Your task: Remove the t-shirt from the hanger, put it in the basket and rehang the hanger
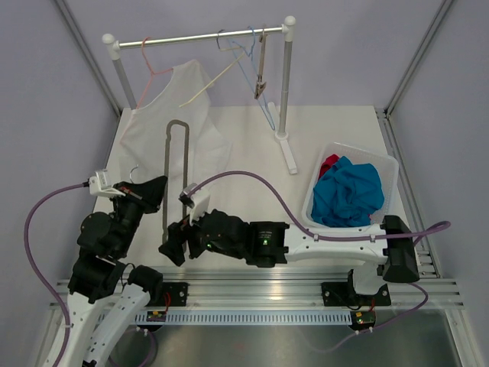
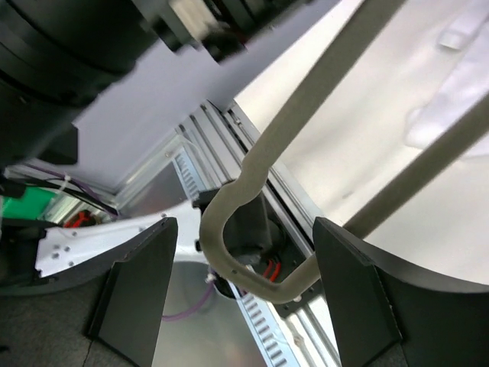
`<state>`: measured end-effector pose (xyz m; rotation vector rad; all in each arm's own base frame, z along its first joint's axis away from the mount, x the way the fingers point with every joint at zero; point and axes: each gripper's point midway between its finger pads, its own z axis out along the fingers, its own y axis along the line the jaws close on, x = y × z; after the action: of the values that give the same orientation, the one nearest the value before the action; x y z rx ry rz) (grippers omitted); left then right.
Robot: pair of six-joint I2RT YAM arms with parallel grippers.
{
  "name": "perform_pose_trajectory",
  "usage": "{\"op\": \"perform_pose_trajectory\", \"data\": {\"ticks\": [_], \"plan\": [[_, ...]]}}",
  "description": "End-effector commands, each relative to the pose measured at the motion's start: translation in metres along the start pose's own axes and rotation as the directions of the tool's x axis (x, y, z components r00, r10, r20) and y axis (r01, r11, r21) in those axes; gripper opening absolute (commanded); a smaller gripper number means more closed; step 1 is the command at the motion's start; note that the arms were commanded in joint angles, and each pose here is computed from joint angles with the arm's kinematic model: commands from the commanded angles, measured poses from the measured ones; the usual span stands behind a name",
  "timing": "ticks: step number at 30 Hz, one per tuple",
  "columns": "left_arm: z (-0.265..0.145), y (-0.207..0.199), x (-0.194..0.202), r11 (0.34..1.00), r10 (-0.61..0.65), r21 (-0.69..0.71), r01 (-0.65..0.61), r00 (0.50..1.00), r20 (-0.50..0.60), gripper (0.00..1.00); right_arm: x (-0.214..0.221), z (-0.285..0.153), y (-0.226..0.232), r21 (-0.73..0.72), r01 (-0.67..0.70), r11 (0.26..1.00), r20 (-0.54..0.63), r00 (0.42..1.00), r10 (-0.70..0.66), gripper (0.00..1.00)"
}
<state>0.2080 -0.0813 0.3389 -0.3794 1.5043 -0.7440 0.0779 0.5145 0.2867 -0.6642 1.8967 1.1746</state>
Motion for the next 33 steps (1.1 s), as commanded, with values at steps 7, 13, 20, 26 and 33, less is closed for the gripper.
{"op": "perform_pose_trajectory", "data": {"ticks": [7,13,20,26,33], "plan": [[-0.019,-0.049,0.007,0.966,-0.006,0.258,0.026,0.997,-0.078,0.0,-0.066,-0.047,-0.065,0.004,-0.226,0.974,0.208,0.953,0.221,0.66],[-0.018,-0.046,0.017,0.965,-0.018,0.259,0.046,0.994,-0.11,0.0,-0.086,-0.045,-0.08,0.052,-0.244,0.968,0.257,0.94,0.224,0.8],[-0.03,-0.062,0.022,0.939,-0.026,0.335,0.081,0.986,-0.167,0.0,-0.096,-0.022,-0.104,0.006,-0.386,0.922,0.32,0.875,0.364,0.65],[-0.043,-0.078,0.025,0.907,-0.013,0.408,0.104,0.976,-0.218,0.0,-0.101,-0.013,-0.11,-0.082,-0.499,0.863,0.351,0.796,0.493,0.14],[-0.06,-0.092,0.035,0.87,0.037,0.478,0.12,0.951,-0.306,0.49,-0.117,-0.032,-0.117,-0.211,-0.603,0.769,0.417,0.656,0.629,0.0]]}}
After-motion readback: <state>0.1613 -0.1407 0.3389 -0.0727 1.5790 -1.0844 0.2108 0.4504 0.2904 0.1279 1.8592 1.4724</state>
